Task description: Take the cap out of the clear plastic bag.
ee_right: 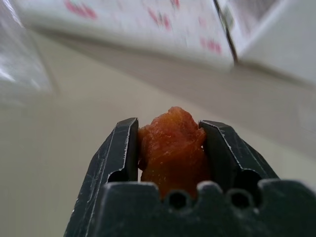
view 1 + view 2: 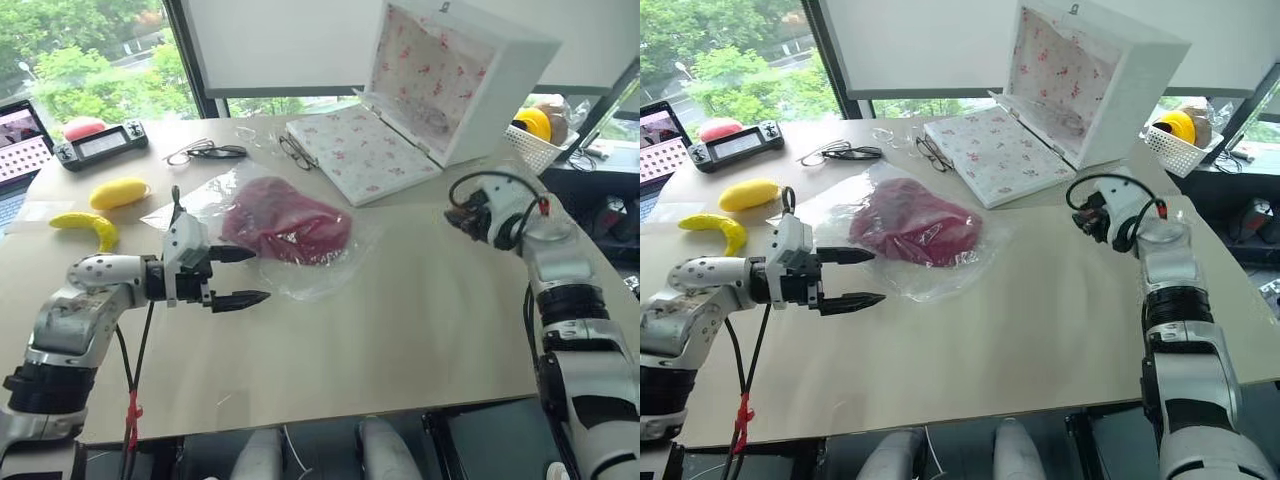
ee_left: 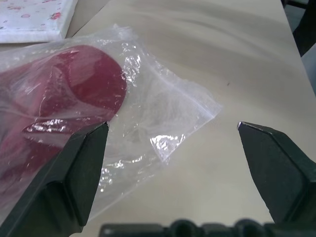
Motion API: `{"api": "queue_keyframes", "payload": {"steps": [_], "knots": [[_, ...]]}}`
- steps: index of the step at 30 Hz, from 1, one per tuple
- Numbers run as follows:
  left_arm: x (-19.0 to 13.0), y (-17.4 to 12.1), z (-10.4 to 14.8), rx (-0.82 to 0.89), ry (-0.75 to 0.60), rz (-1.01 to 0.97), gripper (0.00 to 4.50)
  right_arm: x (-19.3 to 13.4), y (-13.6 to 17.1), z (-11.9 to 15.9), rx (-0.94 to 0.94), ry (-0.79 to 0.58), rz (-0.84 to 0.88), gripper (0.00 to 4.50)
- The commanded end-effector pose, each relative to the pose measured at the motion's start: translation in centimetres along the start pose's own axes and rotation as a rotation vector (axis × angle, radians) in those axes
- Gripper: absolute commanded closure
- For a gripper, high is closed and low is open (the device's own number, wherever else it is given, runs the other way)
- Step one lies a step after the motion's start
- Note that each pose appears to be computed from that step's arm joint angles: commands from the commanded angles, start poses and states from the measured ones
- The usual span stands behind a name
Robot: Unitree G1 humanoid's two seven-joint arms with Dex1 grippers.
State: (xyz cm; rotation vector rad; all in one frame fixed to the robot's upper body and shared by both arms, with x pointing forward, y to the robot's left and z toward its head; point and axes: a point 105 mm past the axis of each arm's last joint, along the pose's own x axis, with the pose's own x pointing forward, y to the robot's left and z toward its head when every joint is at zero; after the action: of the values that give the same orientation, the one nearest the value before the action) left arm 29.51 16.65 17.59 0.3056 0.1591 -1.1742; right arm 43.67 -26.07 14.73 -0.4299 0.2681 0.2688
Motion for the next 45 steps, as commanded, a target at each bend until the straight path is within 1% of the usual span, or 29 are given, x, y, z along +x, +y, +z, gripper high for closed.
{"api": "queue_keyframes", "payload": {"steps": [1,2,5,6,8,11,14,16,18,19,21,22,23,25,26,28,32,36,41,43,45], "knots": [[0.0,0.1,1.1,0.033,-0.027,0.001,0.00,0.2,-2.0,0.2,0.008,-0.004,-0.127,1.72],[0.0,0.1,1.1,0.032,-0.027,0.002,0.00,0.2,-2.3,-0.1,0.014,0.004,-0.146,1.27],[0.0,0.2,1.1,0.034,-0.023,0.002,0.00,0.3,-2.1,0.3,0.073,-0.036,-0.126,0.27],[-0.1,0.1,1.1,0.033,-0.022,0.001,0.00,0.3,-2.0,0.7,0.080,-0.054,-0.116,0.07],[-0.1,0.1,1.1,0.032,-0.019,-0.001,0.00,0.1,-2.1,1.7,0.074,-0.085,-0.100,0.07],[-0.1,0.2,1.1,0.033,-0.016,-0.003,0.00,-0.5,-1.6,4.5,0.098,-0.189,-0.039,0.07],[0.0,0.1,1.1,0.033,-0.015,-0.009,0.00,-2.3,-0.7,8.8,0.053,-0.312,0.010,0.07],[0.1,0.0,1.1,0.033,-0.016,-0.015,0.00,-3.6,0.2,10.9,0.031,-0.375,0.039,0.07],[0.5,-0.1,1.2,0.040,-0.020,-0.022,0.00,-5.5,2.1,12.9,-0.014,-0.452,0.118,0.07],[0.8,-0.3,1.1,0.047,-0.019,-0.027,0.00,-6.9,3.9,14.1,-0.044,-0.507,0.204,0.07],[1.3,-0.5,1.0,0.063,-0.012,-0.033,0.00,-9.0,6.8,14.9,-0.082,-0.554,0.339,0.07],[1.6,-0.7,0.9,0.064,-0.016,-0.037,0.00,-10.1,8.5,14.7,-0.142,-0.562,0.404,0.07],[2.0,-1.0,0.9,0.063,-0.021,-0.048,0.00,-10.9,10.3,13.7,-0.237,-0.529,0.467,0.07],[2.3,-1.4,0.8,0.054,-0.029,-0.068,0.00,-11.6,12.9,11.5,-0.393,-0.452,0.555,0.07],[2.4,-1.6,0.8,0.050,-0.032,-0.073,0.00,-11.5,14.2,9.5,-0.508,-0.382,0.584,0.07],[2.5,-1.6,0.8,0.048,-0.034,-0.074,0.00,-11.2,15.6,7.3,-0.637,-0.321,0.606,0.07],[2.9,-1.3,1.0,0.064,-0.039,-0.066,0.00,-9.5,16.5,7.0,-0.749,-0.346,0.542,0.07],[4.1,-1.3,1.1,0.116,-0.050,-0.031,0.00,-8.7,16.5,6.7,-0.786,-0.347,0.515,0.07],[5.6,-1.9,0.0,0.155,-0.053,0.020,0.00,-8.9,16.1,6.1,-0.770,-0.333,0.495,0.07],[6.8,-2.4,-0.4,0.109,-0.080,0.047,0.00,-10.1,15.4,5.8,-0.710,-0.319,0.487,0.07],[8.0,-3.2,-0.9,0.106,-0.086,0.053,0.00,-11.7,14.8,5.3,-0.648,-0.296,0.498,0.07]]}}
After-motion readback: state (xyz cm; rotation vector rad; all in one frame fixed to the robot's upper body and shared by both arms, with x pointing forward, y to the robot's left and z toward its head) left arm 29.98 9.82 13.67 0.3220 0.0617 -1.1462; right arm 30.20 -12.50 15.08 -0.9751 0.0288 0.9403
